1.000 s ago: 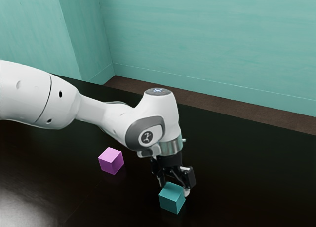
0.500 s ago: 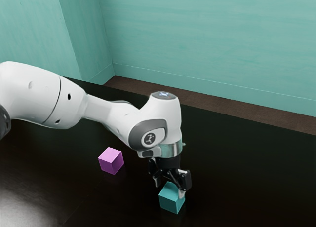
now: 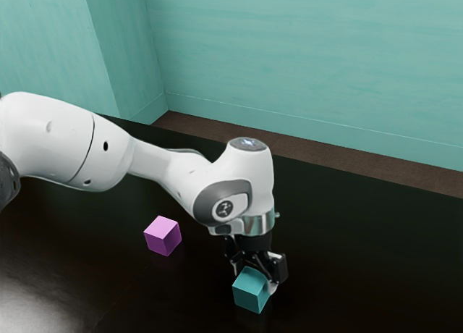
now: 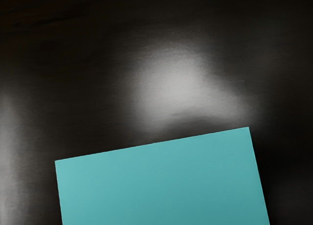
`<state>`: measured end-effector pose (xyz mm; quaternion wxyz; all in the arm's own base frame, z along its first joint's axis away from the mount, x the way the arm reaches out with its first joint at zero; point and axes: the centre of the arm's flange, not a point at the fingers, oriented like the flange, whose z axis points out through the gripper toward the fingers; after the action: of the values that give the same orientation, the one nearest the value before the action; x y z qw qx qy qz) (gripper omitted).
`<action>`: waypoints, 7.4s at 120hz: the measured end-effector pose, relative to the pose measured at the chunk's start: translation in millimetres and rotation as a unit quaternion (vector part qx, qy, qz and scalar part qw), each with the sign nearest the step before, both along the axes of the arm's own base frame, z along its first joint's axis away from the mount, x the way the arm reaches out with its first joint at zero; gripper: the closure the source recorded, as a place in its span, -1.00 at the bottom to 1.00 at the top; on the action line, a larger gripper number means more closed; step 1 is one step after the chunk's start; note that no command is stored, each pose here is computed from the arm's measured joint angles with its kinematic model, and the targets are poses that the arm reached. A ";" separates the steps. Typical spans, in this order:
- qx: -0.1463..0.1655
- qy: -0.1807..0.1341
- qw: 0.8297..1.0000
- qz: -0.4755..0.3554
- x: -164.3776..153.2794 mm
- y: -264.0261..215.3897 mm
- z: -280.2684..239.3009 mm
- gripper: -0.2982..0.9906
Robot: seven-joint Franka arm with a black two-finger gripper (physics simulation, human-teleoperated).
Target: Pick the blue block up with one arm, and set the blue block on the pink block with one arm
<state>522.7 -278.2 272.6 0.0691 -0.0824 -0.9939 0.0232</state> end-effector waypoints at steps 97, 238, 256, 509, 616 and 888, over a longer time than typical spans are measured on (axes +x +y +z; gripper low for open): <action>-0.002 -0.030 0.999 0.029 -5.9 5.5 4.1 -0.54; -0.005 -0.026 0.998 0.058 -15.0 11.3 -15.6 -0.27; -0.005 -0.025 0.998 0.060 -15.1 11.4 -16.8 -0.19; 0.073 -0.134 0.980 0.126 -12.5 266.9 93.8 -0.02; 0.052 -0.112 0.978 0.166 -11.4 276.5 84.2 -0.08; 0.010 -0.175 0.966 0.190 12.4 268.0 177.1 -0.50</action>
<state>535.1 -10.3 449.7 -0.1113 0.1057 -0.9881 0.0115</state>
